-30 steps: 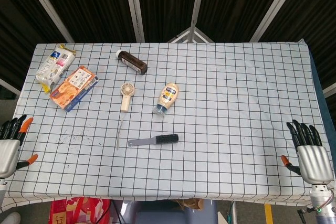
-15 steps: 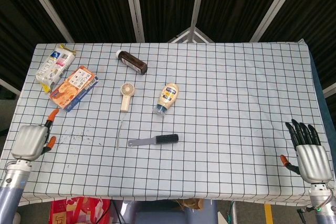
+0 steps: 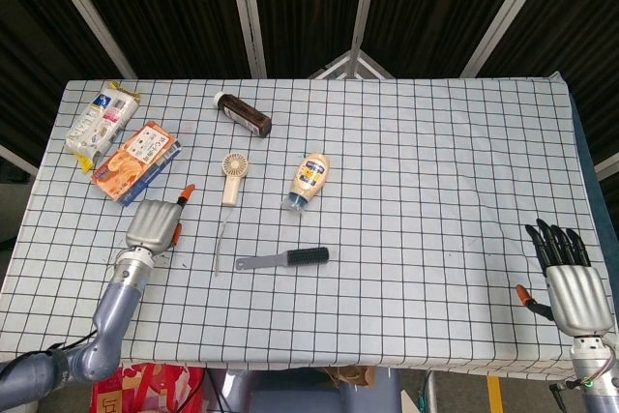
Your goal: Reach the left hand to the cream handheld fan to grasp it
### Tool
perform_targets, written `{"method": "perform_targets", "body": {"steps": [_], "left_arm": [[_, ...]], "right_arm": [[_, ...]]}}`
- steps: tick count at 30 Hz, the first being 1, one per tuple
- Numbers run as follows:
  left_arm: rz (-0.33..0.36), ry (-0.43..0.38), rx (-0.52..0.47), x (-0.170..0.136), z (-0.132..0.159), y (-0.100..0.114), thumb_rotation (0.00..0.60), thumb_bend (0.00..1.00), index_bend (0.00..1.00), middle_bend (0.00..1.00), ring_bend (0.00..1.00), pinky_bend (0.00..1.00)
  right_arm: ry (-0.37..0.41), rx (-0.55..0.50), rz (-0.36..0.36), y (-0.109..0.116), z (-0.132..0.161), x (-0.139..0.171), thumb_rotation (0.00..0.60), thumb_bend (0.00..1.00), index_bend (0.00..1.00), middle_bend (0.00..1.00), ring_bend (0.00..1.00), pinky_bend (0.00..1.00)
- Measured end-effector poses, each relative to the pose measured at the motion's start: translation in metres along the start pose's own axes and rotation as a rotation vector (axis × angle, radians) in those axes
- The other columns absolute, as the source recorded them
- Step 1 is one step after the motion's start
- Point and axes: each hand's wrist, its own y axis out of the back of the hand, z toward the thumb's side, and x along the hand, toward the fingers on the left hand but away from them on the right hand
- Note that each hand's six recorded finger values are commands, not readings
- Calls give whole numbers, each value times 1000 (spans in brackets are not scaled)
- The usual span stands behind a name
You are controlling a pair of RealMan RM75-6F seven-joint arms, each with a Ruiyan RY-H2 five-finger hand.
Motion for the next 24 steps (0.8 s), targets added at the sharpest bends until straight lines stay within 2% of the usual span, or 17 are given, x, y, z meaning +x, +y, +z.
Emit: {"method": "perform_targets", "body": {"steps": [6,12,24], "left_arm": [[-29,8,20,27,29,-2,600,711,15,888,781,811],[-40,24,27,45,46,-3,600,711,38,889,781,811],[-43,42,39,61,56,-4,600,711,27,889,781,811]], "right_arm": [[3,-3,2,0,0,0,600,280,0,0,0,0],[6,-9,5,0,-1,0,600,279,0,0,0,0],[11,-15,9,0,-2,0,600,279,0,0,0,0]]}}
